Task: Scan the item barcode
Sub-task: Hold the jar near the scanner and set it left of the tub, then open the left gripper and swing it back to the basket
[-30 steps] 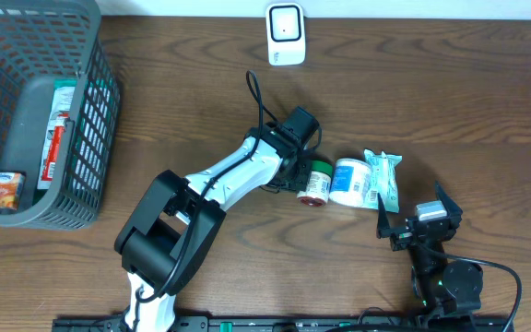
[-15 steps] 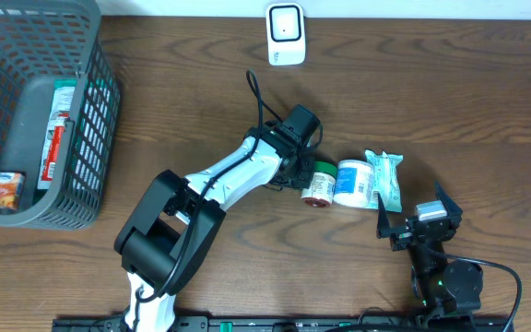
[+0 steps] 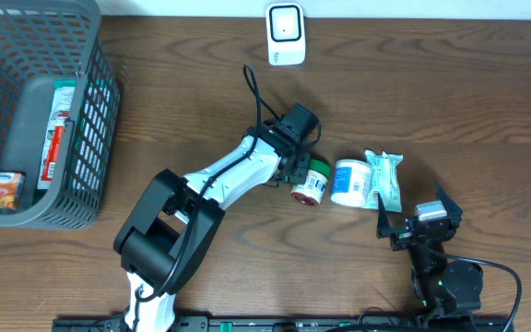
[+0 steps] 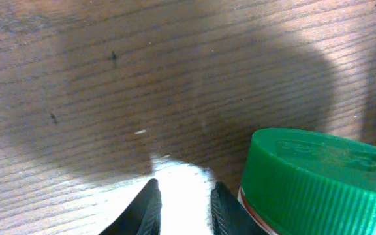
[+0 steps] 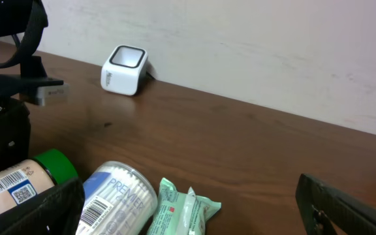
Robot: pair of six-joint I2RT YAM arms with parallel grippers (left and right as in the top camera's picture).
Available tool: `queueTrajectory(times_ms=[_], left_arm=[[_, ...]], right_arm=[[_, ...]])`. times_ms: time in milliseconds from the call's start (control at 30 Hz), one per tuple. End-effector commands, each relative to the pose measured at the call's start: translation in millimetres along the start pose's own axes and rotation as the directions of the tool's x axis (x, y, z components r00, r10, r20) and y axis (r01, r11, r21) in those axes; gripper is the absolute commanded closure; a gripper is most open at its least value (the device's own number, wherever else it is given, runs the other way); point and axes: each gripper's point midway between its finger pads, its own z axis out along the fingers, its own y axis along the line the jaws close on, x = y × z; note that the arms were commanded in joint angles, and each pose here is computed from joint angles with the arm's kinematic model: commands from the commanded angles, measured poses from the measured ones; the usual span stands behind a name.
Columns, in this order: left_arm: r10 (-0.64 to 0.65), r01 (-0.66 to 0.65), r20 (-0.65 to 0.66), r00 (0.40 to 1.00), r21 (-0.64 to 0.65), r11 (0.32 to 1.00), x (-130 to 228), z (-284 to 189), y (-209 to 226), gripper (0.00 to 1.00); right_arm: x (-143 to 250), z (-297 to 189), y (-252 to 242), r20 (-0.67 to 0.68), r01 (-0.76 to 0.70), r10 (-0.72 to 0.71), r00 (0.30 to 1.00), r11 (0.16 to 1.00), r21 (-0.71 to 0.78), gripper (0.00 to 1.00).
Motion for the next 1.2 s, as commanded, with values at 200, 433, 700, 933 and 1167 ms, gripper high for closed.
queueTrajectory(times_ms=[200, 433, 700, 933, 1167], left_arm=[[-0.003, 0.005, 0.036, 0.999, -0.078, 0.997, -9, 0, 18, 0.76], [-0.011, 0.017, 0.079, 0.997, -0.074, 0.997, -20, -15, 20, 0.75], [-0.021, 0.028, 0.089, 0.996, -0.080, 0.996, -26, -17, 27, 0.75], [-0.034, 0.046, 0.161, 0.986, -0.069, 0.997, -53, -58, 37, 0.75], [-0.011, 0.083, 0.381, 0.924, -0.173, 0.981, -96, -193, 72, 0.71]], right_arm=[[0, 0, 2, 0.001, 0.000, 0.000, 1.000, 1.000, -0.007, 0.01], [0, 0, 2, 0.001, 0.000, 0.000, 1.000, 1.000, -0.007, 0.01], [0, 0, 2, 0.001, 0.000, 0.000, 1.000, 1.000, -0.007, 0.01], [0, 0, 2, 0.001, 0.000, 0.000, 1.000, 1.000, -0.007, 0.01], [0, 0, 2, 0.001, 0.000, 0.000, 1.000, 1.000, -0.007, 0.01]])
